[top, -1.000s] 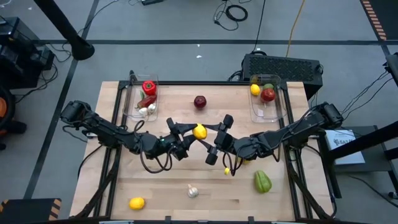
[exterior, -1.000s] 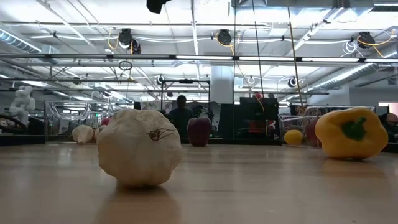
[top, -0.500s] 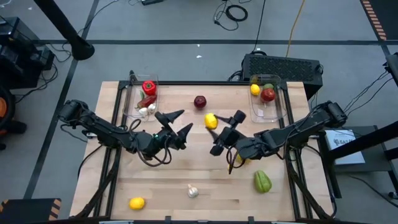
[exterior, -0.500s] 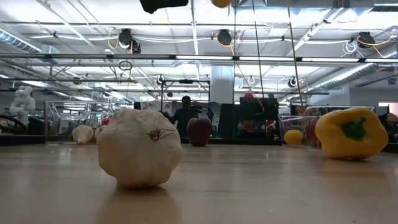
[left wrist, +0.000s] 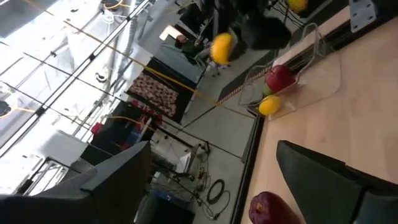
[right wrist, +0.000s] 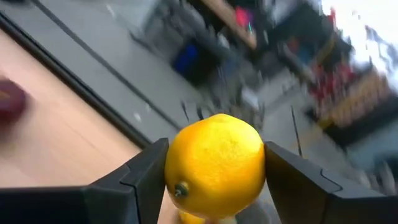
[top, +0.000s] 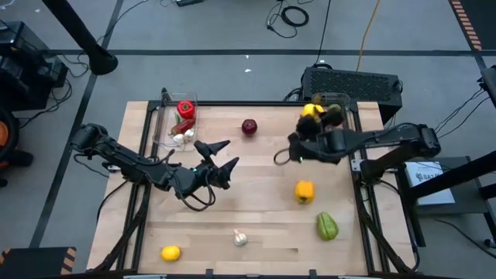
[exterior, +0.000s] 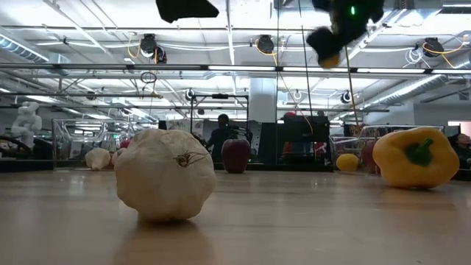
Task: Sort produce into baskets
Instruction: Put the top lemon into the right transparent bin, then put the lemon into the right transparent bin
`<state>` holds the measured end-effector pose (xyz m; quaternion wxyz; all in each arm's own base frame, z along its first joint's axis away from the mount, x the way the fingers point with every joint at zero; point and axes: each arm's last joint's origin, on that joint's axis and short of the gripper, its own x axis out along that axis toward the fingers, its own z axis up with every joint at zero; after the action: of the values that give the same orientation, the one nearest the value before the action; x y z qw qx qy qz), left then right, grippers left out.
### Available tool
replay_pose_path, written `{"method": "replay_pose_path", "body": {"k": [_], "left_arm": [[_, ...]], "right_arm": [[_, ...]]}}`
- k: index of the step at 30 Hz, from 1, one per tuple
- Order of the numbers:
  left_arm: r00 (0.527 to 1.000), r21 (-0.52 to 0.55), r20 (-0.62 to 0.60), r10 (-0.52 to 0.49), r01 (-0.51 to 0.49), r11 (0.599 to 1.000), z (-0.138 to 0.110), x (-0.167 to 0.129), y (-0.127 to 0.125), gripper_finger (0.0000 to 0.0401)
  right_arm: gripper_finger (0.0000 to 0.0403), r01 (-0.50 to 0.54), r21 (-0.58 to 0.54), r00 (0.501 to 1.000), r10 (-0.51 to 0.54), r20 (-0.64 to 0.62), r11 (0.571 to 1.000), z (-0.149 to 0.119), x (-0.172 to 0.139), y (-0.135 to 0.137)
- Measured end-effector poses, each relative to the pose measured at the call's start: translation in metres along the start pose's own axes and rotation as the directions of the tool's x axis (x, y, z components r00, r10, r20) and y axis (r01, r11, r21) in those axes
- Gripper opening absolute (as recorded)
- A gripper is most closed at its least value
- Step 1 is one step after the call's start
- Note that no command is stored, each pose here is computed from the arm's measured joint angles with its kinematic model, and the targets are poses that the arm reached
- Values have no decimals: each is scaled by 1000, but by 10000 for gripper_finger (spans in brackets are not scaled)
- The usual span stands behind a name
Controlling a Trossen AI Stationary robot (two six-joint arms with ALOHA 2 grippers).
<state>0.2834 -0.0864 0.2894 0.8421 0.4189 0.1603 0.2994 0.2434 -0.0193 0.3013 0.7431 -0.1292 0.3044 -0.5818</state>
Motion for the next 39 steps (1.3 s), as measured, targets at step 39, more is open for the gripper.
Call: {"method": "replay_pose_path", "body": {"k": [39], "left_arm": [[939,-202,68,-336,343,917,-25,25,-12,351]], "right_arm": [[283,39,199,977,4,-213,979,-65,69,1]]}}
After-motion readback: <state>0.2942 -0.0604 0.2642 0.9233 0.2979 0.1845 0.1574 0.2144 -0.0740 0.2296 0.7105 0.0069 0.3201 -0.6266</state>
